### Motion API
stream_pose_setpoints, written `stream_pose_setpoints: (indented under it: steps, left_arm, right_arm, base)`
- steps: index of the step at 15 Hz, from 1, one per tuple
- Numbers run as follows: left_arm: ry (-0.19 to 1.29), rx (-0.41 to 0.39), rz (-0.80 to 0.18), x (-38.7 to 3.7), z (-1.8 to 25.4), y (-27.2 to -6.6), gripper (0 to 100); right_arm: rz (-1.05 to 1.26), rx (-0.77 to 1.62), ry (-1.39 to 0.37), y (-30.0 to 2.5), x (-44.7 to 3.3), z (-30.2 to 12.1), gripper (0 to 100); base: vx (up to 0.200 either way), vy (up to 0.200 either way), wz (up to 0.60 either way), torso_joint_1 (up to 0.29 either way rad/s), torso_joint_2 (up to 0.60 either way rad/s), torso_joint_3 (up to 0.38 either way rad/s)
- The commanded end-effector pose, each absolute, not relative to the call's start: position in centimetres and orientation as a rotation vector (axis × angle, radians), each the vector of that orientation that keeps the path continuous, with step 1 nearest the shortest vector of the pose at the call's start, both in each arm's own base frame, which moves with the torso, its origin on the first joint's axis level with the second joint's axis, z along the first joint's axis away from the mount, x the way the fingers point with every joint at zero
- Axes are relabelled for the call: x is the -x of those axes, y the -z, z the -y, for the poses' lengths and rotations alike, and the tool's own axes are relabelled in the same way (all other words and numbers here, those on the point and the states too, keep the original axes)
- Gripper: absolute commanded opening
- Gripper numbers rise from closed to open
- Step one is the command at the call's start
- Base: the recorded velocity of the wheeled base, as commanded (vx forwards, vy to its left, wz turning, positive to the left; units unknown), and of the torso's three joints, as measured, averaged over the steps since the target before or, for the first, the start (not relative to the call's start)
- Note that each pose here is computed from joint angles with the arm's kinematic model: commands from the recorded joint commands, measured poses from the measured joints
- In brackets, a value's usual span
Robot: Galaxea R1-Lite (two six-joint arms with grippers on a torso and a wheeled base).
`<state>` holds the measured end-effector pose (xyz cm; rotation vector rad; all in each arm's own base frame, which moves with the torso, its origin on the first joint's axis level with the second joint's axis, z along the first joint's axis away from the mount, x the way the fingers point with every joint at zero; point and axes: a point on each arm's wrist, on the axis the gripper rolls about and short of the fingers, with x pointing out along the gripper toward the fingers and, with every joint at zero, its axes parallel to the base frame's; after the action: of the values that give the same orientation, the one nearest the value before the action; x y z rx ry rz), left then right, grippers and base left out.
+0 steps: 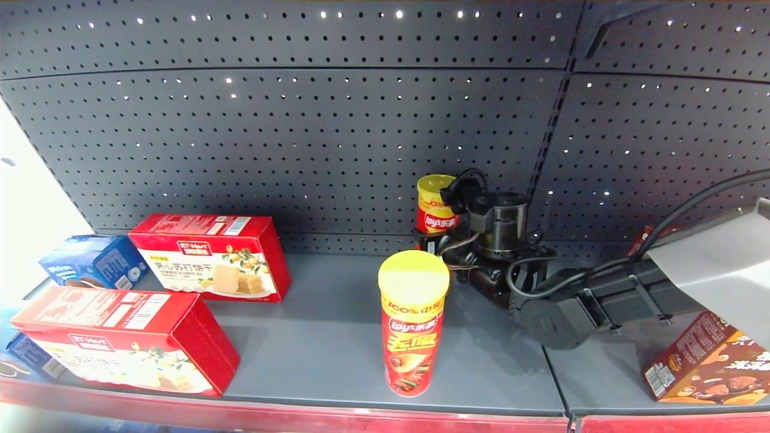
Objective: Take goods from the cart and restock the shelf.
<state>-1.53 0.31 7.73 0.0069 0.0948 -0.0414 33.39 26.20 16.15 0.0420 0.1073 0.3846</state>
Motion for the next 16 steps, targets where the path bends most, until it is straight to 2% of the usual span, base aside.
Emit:
stream_pose_setpoints:
  steps: [1, 5, 6, 11, 16]
  left_arm:
    - [0.041, -0.007, -0.096, 1.5, -0.3, -7.7, 100]
    - [0.041, -0.007, -0.096, 1.5, -0.3, -7.7, 100]
    - [0.041, -0.007, -0.096, 1.5, -0.3, -7.7, 100]
    - [0.041, -0.007, -0.096, 1.5, -0.3, -7.7, 100]
    - [0.041, -0.007, -0.096, 1.5, -0.3, -7.7, 100]
  right_arm:
    - [-0.108, -0.041, -0.391, -16.1, -33.2, -26.4, 0]
    - [-0.111, -0.039, -0.402, -16.0, -32.9, -26.8, 0]
    - [-0.112, -0.039, -0.401, -16.0, -32.9, -26.8, 100]
    - [-0.131, -0.027, -0.400, -16.3, -32.1, -26.2, 100]
    - [-0.201, 0.010, -0.383, -15.3, -30.1, -23.8, 100]
  base:
    - [0.000, 0.000, 0.00, 0.000, 0.00, 0.000]
    - [0.000, 0.000, 0.00, 0.000, 0.00, 0.000]
    - [0.000, 0.000, 0.00, 0.000, 0.00, 0.000]
    - [0.000, 0.000, 0.00, 0.000, 0.00, 0.000]
    - [0.000, 0.000, 0.00, 0.000, 0.00, 0.000]
